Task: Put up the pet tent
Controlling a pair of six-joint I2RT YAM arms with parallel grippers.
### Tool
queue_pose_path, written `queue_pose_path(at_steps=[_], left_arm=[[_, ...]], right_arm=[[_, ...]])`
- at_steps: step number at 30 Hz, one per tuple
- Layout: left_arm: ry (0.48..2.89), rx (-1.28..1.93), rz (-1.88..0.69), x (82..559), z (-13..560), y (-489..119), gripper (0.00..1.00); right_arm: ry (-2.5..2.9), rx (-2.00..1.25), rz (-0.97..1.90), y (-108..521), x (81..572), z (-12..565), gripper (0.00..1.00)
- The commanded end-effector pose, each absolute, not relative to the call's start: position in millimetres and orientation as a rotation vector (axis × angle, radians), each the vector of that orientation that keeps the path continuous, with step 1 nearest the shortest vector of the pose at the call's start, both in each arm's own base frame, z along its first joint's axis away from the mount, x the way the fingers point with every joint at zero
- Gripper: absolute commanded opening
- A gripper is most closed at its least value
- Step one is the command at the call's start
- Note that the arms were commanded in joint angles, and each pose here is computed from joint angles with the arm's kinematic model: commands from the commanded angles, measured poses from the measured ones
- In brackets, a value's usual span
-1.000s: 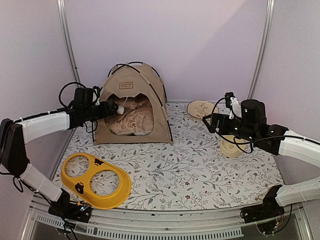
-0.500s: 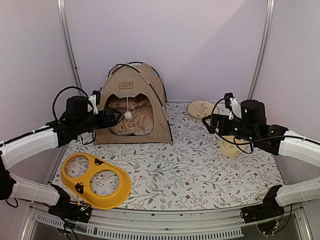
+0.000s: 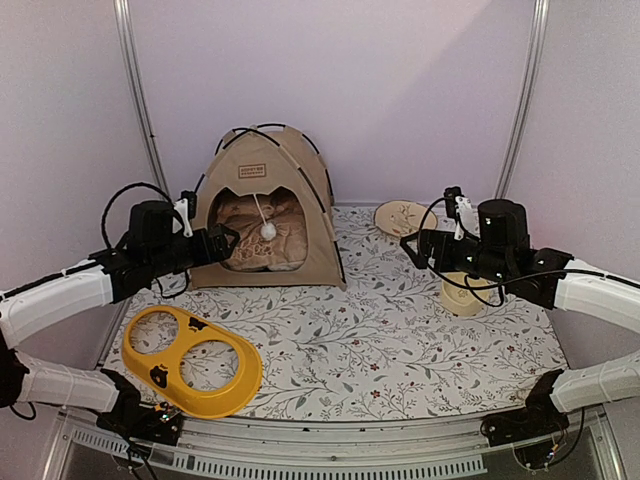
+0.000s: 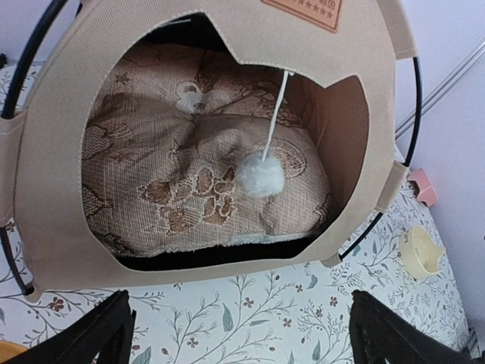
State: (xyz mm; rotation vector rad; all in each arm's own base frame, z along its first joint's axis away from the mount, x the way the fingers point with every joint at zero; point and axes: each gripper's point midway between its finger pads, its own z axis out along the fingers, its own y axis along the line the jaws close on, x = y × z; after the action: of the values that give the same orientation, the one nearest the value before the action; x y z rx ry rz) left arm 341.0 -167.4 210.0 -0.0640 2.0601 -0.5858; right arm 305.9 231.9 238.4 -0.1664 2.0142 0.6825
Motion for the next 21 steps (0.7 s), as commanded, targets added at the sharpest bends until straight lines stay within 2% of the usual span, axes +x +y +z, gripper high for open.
queue_pose_path(at_steps=[1,21], left_arm=[[2.074,-0.059,-0.601,330,205,-170,0.99],[2.167,-0.078,-0.593,285,169,-144,0.99]], right_arm=[[1.972,-0.161,0.715,235,309,257,0.99],[1.953,-0.167,0.644,223,307,262,0.99]])
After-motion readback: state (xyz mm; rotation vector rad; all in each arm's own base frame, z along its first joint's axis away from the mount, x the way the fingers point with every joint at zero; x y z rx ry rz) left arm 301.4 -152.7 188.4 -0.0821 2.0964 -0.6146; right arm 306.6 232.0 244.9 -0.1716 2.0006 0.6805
